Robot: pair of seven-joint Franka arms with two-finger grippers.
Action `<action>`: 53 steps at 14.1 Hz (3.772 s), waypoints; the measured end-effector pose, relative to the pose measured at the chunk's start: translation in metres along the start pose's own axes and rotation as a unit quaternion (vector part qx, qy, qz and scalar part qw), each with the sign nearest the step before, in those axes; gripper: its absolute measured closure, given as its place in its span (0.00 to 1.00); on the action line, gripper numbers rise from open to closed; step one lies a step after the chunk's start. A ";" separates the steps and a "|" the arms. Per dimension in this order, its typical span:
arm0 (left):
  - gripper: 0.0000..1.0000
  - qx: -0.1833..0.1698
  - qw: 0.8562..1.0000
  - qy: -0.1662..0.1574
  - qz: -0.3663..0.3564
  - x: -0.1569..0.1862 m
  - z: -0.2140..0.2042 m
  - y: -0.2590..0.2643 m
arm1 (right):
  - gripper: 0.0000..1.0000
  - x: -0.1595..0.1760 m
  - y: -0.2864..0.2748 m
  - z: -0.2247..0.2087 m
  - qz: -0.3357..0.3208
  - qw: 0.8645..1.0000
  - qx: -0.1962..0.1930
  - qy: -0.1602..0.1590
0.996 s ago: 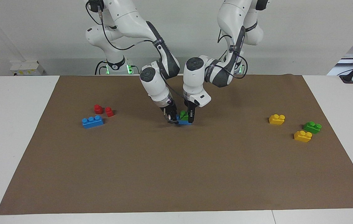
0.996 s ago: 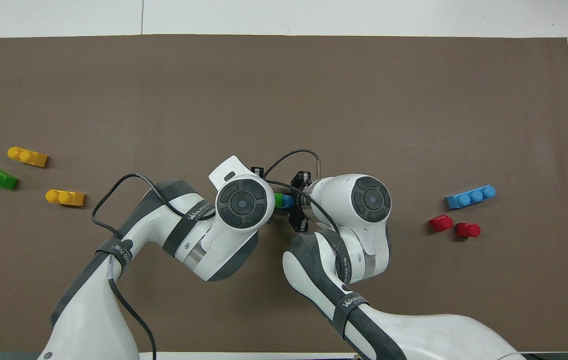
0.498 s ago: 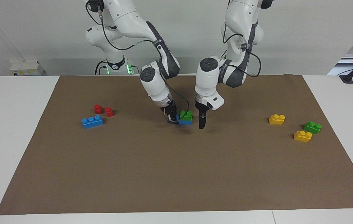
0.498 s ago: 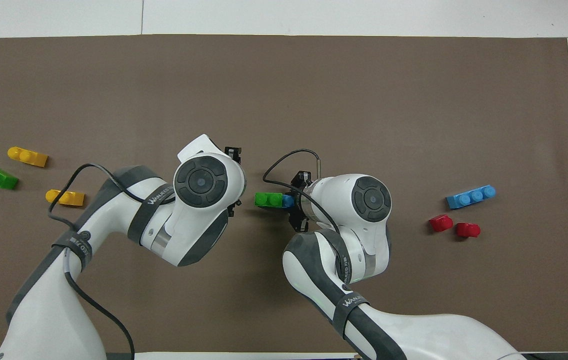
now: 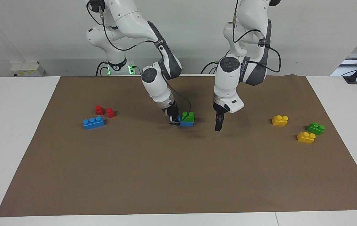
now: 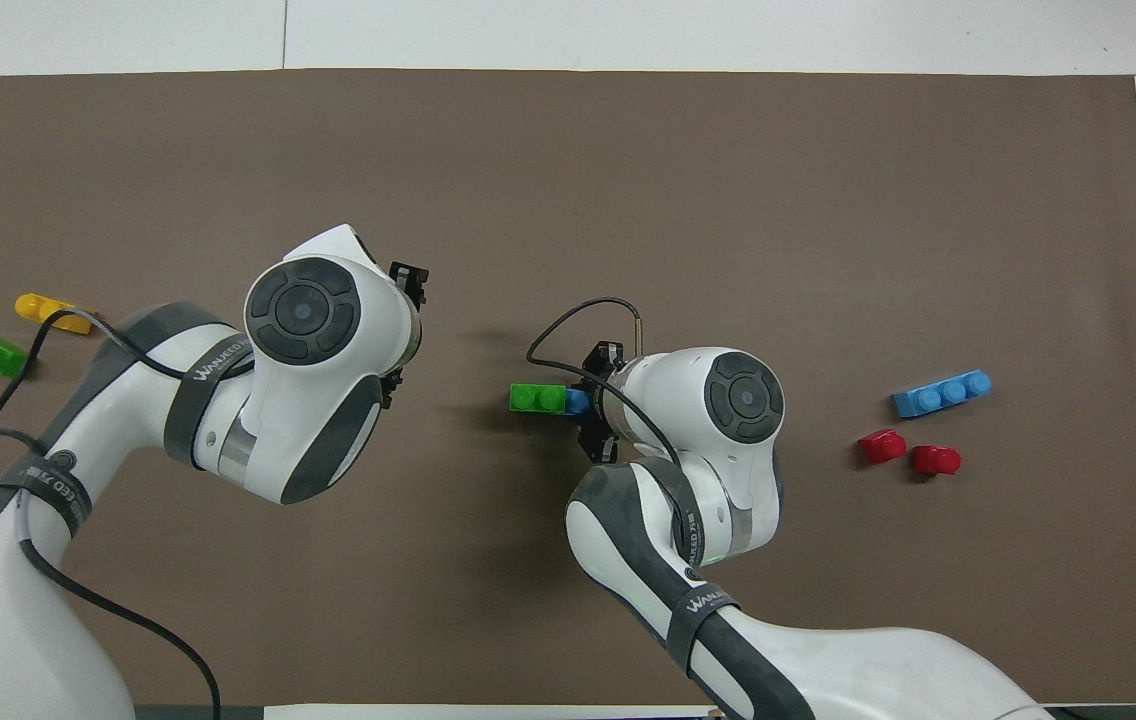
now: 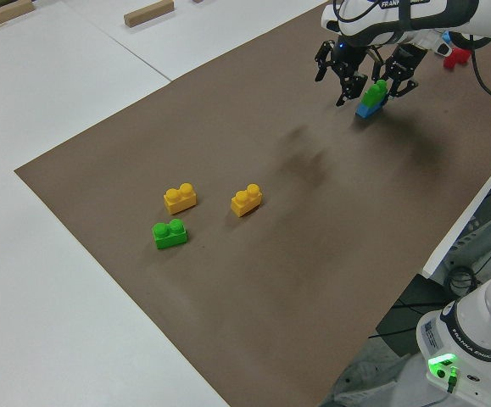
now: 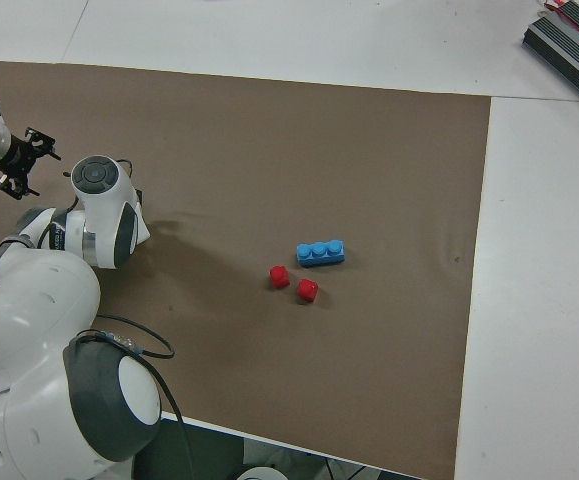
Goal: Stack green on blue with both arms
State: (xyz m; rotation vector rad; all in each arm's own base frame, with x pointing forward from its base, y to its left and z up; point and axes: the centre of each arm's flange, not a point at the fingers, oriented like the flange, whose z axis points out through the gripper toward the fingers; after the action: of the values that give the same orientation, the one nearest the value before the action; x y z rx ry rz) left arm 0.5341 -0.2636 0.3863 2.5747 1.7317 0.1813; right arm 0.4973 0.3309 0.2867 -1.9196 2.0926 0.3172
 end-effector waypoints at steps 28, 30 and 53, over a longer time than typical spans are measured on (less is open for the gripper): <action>0.00 0.070 0.859 -0.039 0.506 0.234 -0.135 -0.024 | 0.00 0.179 -0.091 -0.095 -0.190 0.981 -0.034 -0.010; 0.00 0.068 0.852 -0.049 0.516 0.228 -0.157 -0.031 | 0.00 0.194 -0.095 -0.109 -0.245 0.969 -0.039 0.004; 0.00 0.013 0.821 -0.095 0.563 0.226 -0.228 -0.064 | 0.00 0.231 -0.071 -0.397 -0.644 0.748 -0.127 0.091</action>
State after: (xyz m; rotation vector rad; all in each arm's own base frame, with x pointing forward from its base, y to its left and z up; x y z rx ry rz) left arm 0.5334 -0.0387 0.6248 3.0940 -0.0317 -0.0876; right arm 0.5275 -0.0296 0.5790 -3.0687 0.3494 0.0685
